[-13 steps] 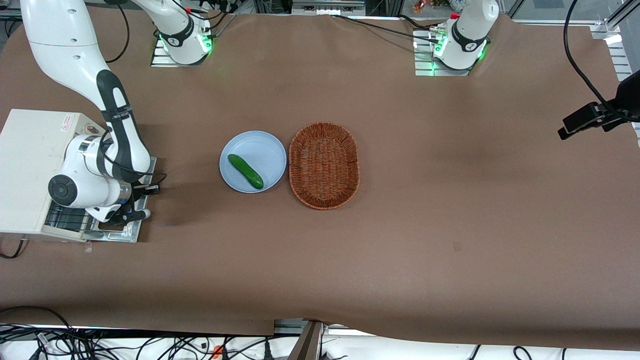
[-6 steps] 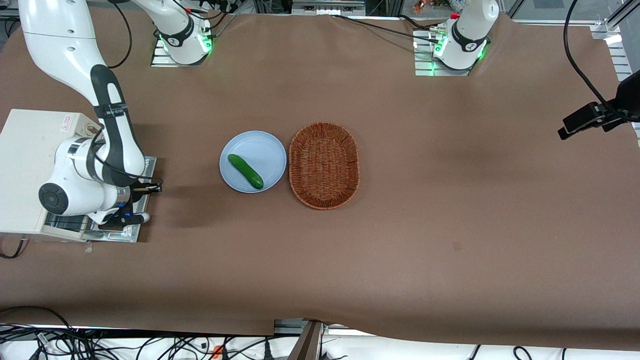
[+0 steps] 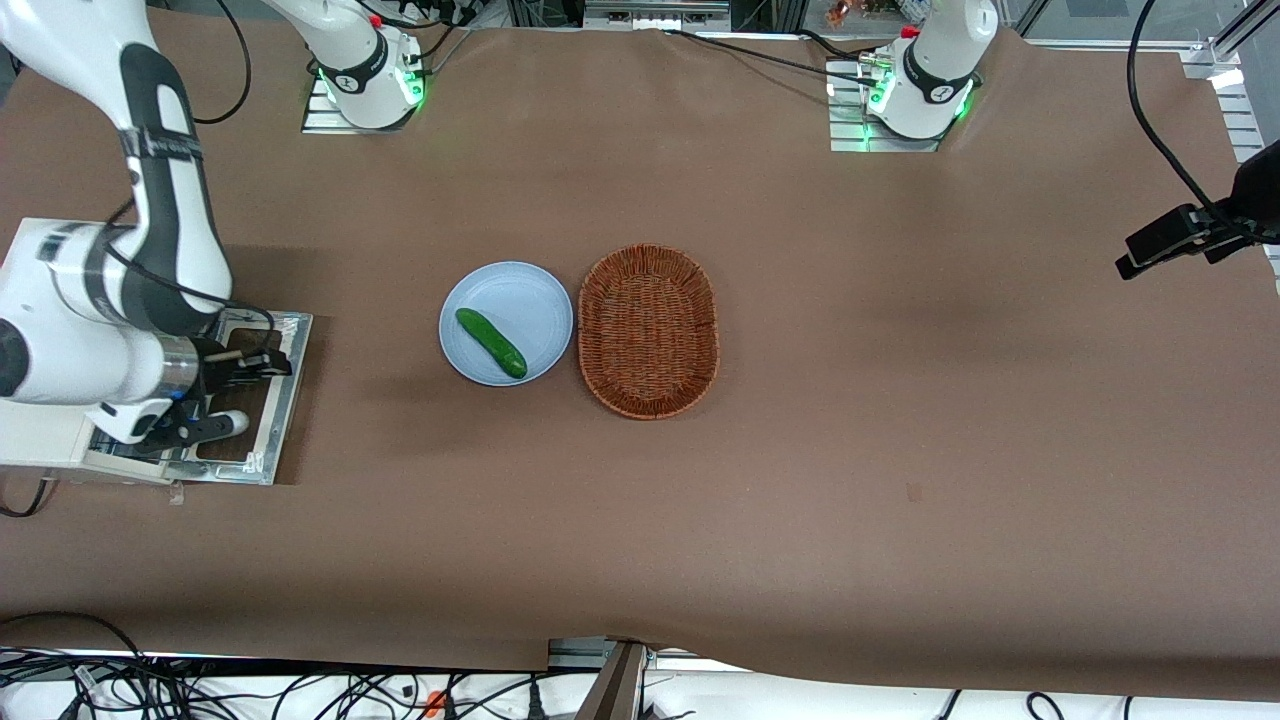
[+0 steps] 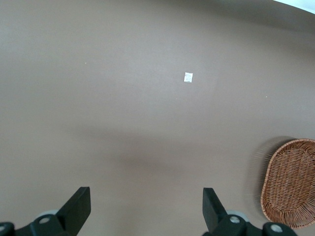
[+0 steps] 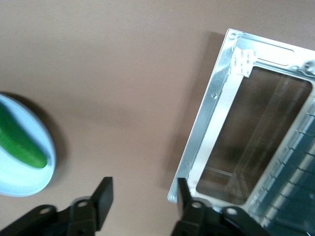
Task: Open oven door with right arm only
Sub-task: 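Pull the handle outward and down with the right gripper, swinging the door open, then release the handle and lift the right gripper away from the open door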
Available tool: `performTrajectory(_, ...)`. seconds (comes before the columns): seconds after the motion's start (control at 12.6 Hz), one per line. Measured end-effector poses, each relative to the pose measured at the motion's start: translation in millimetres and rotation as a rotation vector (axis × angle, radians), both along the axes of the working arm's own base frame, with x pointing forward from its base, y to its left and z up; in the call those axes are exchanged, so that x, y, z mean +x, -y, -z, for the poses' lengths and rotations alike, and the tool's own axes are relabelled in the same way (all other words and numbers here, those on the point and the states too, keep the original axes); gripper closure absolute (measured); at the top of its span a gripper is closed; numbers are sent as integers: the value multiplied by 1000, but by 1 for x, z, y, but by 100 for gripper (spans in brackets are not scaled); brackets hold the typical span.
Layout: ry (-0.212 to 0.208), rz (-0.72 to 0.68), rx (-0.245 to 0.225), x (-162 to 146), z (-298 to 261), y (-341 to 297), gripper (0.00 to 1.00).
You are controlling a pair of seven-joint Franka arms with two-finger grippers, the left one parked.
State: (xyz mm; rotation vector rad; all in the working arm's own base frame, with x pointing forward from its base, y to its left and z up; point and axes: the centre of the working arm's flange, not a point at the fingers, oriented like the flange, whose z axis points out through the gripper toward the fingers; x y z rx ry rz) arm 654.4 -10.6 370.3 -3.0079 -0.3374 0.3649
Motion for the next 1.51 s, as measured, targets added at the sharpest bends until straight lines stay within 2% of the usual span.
performTrajectory(0.16,-18,-22,-18,0,-37,-1,9)
performTrajectory(0.24,-8,-29,-29,1,-53,0,0)
performTrajectory(0.71,97,2,-44,-21,-142,26,0)
performTrajectory(0.95,119,20,-39,-33,-162,33,0)
performTrajectory(1.35,152,66,-125,-49,-190,32,0)
performTrajectory(1.51,165,101,-146,-52,-199,29,0)
